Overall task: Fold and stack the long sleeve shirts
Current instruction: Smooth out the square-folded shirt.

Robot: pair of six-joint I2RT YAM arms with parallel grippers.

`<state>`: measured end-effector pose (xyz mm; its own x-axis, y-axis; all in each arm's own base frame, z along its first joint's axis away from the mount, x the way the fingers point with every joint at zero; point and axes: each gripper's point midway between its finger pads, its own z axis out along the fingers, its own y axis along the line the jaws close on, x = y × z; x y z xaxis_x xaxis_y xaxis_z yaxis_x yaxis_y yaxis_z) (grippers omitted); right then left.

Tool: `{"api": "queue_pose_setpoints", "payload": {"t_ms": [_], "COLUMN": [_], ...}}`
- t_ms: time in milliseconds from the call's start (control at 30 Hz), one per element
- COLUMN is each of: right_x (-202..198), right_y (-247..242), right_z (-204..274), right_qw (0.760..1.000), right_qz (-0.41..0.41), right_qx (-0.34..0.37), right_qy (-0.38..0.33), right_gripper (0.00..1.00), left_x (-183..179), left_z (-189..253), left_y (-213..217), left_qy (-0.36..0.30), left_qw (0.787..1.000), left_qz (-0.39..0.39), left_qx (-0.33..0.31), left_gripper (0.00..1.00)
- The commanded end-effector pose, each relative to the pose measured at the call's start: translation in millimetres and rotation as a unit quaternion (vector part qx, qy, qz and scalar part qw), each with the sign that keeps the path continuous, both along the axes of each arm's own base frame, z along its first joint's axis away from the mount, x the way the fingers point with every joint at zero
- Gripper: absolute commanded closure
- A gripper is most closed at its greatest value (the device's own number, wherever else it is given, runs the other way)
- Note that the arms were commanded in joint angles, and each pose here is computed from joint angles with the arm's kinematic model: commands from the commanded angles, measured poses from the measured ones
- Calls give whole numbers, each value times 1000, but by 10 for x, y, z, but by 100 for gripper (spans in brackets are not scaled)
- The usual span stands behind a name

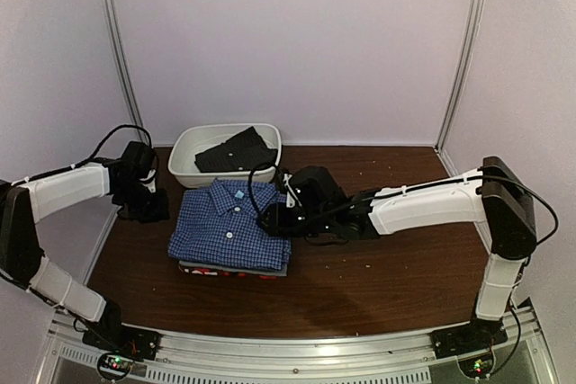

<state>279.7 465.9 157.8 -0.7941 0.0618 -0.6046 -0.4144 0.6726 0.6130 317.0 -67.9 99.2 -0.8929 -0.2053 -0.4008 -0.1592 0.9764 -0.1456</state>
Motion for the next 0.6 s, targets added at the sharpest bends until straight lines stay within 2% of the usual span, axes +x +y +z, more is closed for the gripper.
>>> {"api": "queue_pose_setpoints", "payload": {"t_ms": [0,233,567], "right_x": [-5,-9,59], "right_y": [-58,-150,-486], "right_z": [-231,-88,599], "right_qw": [1000,1000,998], "right_qz": [8,5,-31], "right_qx": [10,18,32], "right_qy": [25,13,-52], "right_gripper": [65,62,48], "left_x": [71,-2,-211], "left_z": [-264,-726,-933], "left_y": [-167,-240,-421], "left_qy": [13,55,84], "left_qw": [999,996,990], "left_qz": [-24,-20,-39], "left_qx": [-42,-63,-106], "left_gripper": [71,73,76]}}
